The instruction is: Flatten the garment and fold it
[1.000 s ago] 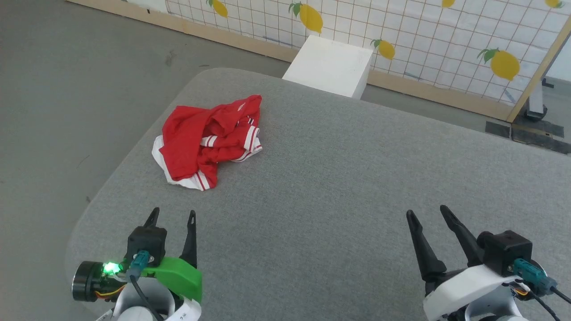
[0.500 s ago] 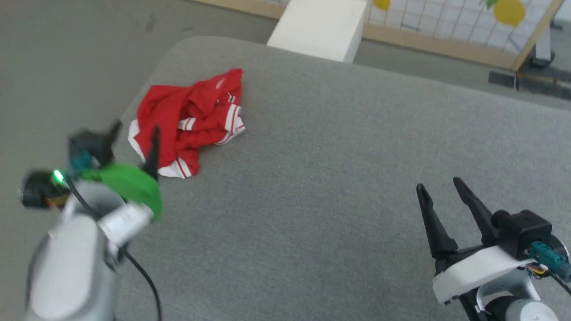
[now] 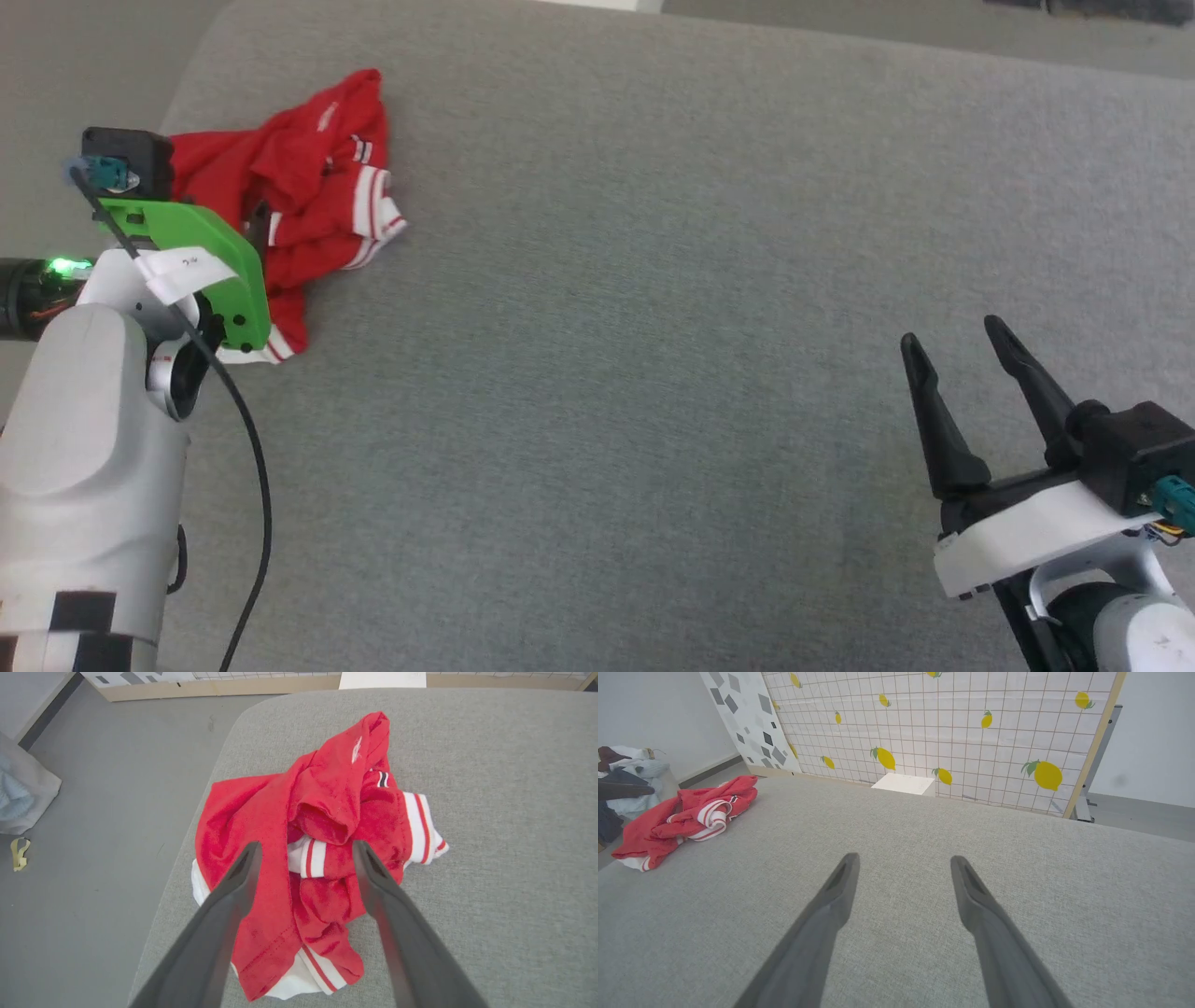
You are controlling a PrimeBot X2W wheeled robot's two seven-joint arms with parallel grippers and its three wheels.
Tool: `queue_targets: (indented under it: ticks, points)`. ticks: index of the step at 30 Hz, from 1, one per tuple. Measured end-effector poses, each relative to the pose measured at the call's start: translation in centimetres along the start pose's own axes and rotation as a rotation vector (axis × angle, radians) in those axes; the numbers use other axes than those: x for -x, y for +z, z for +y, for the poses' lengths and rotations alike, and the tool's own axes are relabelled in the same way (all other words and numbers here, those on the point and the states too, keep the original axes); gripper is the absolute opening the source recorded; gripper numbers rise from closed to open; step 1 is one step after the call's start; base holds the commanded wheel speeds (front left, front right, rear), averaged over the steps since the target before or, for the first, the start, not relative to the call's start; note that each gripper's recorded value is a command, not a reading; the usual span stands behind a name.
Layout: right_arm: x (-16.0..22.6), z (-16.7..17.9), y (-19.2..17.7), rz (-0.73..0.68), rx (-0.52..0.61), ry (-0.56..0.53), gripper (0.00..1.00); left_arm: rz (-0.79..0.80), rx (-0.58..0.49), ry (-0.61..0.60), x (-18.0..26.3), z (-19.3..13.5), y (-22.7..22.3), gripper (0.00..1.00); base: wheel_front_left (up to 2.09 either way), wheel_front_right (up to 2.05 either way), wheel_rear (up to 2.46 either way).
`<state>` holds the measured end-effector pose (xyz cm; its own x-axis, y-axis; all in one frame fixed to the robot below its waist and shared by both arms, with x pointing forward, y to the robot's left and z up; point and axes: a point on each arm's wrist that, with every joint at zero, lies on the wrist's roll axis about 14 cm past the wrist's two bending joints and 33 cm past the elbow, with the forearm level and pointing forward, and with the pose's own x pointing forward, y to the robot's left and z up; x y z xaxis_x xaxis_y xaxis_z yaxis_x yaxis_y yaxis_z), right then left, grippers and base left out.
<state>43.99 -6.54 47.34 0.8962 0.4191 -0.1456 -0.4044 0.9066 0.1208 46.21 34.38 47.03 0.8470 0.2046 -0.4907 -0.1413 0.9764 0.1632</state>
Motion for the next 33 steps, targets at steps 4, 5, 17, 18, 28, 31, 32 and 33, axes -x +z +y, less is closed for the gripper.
queue_targets:
  ticks: [4, 5, 17, 18, 28, 31, 32, 33]
  points:
    - [0.2, -1.5, -0.8, 0.021, 0.007, -0.031, 1.00, 0.080, -0.003, -0.010, -2.3, -1.0, -2.0, 1.00, 0.00, 0.00, 0.00]
    - [0.2, -1.7, -0.9, 0.024, 0.007, -0.036, 1.00, 0.098, -0.004, -0.011, -2.7, -1.1, -2.4, 1.00, 0.00, 0.00, 0.00]
    - [0.0, -3.6, -2.6, 0.066, 0.002, -0.077, 1.00, 0.245, -0.021, -0.026, -6.0, -2.8, -6.7, 0.71, 0.00, 0.00, 0.00]
    - [0.0, -3.7, -2.7, 0.067, 0.002, -0.078, 1.00, 0.246, -0.013, -0.028, -6.1, -2.9, -6.7, 0.00, 0.00, 0.00, 0.00]
    - [0.3, -3.1, -1.8, 0.056, 0.012, -0.068, 1.00, 0.111, -0.016, -0.036, -5.1, -2.8, -4.4, 0.00, 0.00, 0.00, 0.00]
    - [0.7, -2.7, -1.0, 0.040, 0.018, -0.066, 1.00, 0.011, -0.001, -0.026, -4.2, -2.1, -2.1, 0.00, 0.00, 0.00, 0.00]
    - [0.9, -2.6, -0.8, 0.034, 0.019, -0.067, 1.00, -0.021, 0.006, -0.024, -3.9, -2.0, -1.3, 0.00, 0.00, 0.00, 0.00]
    - [1.1, -2.5, -0.5, 0.030, 0.020, -0.067, 1.00, -0.058, 0.006, -0.024, -3.5, -1.8, -0.4, 0.00, 0.00, 0.00, 0.00]
